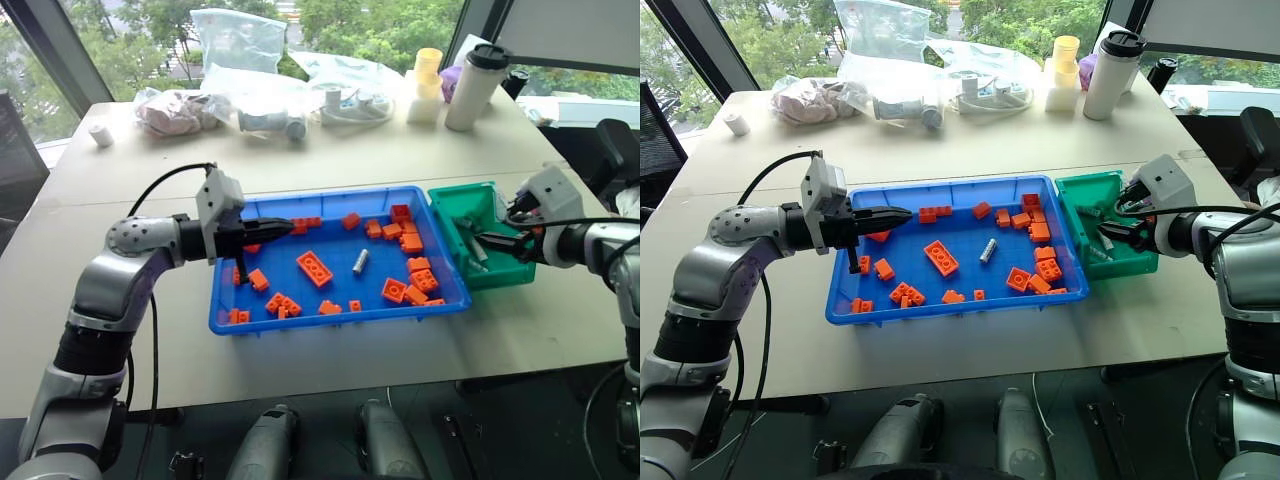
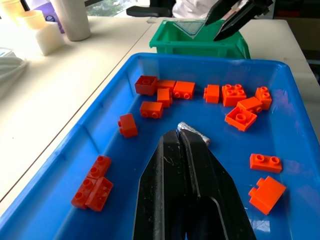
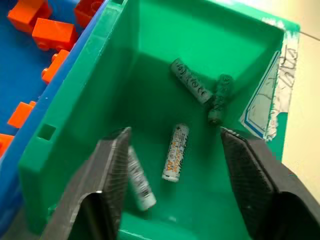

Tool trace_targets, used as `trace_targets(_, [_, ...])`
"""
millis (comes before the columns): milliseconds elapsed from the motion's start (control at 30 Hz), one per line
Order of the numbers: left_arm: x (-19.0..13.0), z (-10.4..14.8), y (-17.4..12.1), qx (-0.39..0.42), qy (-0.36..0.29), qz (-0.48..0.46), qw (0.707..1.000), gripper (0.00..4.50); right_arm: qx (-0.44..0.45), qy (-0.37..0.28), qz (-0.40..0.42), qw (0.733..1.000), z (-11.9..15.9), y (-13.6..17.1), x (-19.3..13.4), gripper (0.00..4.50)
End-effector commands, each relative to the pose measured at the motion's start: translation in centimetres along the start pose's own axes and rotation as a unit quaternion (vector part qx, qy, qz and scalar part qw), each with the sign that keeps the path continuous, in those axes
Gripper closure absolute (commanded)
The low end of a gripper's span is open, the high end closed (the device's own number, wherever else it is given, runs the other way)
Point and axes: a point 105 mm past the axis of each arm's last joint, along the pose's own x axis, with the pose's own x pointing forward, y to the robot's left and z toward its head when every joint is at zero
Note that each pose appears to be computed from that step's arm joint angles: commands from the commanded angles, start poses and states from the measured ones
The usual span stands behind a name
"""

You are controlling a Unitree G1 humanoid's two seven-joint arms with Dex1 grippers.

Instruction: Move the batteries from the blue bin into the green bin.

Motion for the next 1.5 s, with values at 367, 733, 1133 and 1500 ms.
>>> trace_targets(367, [-0.1, 1.2, 0.0, 0.028, -0.011, -0.002, 1.000, 4.50, -0.078, -0.109, 0.211, 0.968, 7.4, 11.4, 0.5, 0.02])
trace_targets(733, [-0.8, 1.2, -0.2, 0.029, -0.006, 0.012, 0.999, 4.50, -0.117, -0.024, 0.268, 0.956, 2.8, 14.6, 6.7, 0.02])
trace_targets(1133, [-1.2, 1.2, -0.6, 0.028, -0.003, 0.021, 0.999, 4.50, -0.127, -0.019, 0.260, 0.957, 2.5, 13.9, 8.5, 0.02])
trace_targets(1500, [-0.9, 1.8, -1.0, 0.027, -0.002, 0.024, 0.999, 4.50, -0.144, -0.014, 0.245, 0.959, 2.6, 14.1, 10.6, 0.26])
